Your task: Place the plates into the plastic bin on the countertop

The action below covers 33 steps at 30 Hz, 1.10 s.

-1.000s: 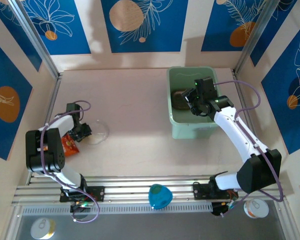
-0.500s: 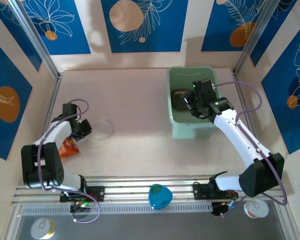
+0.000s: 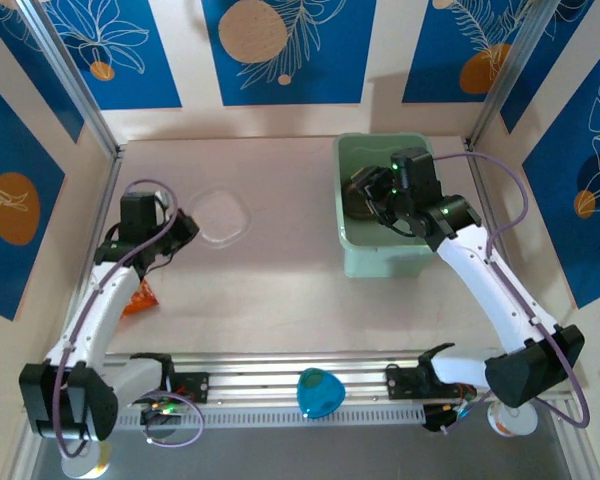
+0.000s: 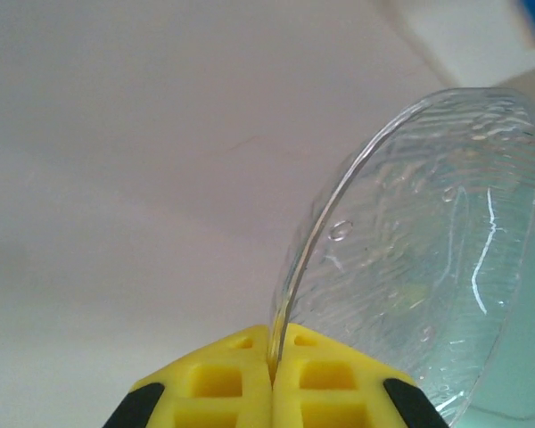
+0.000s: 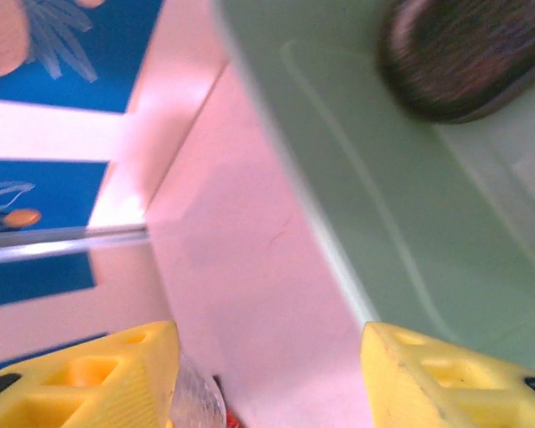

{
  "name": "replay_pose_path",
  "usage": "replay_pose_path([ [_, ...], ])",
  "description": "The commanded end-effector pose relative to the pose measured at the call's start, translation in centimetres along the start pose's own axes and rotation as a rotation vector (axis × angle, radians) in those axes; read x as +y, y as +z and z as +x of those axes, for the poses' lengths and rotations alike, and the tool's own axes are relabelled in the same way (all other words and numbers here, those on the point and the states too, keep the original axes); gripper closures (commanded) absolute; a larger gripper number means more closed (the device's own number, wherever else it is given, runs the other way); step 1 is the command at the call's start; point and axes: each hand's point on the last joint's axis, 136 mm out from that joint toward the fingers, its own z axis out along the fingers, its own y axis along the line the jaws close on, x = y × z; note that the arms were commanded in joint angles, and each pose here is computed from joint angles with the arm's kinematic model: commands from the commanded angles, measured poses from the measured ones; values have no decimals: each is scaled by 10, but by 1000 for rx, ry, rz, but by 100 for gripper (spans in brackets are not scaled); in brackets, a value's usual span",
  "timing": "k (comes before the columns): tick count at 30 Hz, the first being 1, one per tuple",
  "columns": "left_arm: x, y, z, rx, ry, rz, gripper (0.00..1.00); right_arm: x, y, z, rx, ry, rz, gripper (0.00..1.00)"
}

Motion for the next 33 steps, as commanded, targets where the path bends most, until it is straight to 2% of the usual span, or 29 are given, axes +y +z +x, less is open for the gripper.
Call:
replay_pose_path([
  [1, -65, -27, -42, -192, 20, 127, 100, 47, -23, 26, 83, -85, -167, 40],
  [6, -132, -40, -44, -293, 137, 189, 100, 74, -32, 71, 131, -174, -286, 39],
  [12, -179, -40, -29, -375, 259, 214, 100, 91, -27, 86, 154, -206, -363, 41],
  [22, -212, -58, -19, -474, 359, 205, 100, 76, 6, 93, 180, -162, -273, 49],
  [28, -225, -59, -11, -511, 371, 230, 100, 76, 22, 93, 174, -101, -272, 52],
  [33, -234, -58, -4, -543, 377, 250, 100, 72, 32, 92, 170, -10, -279, 59],
])
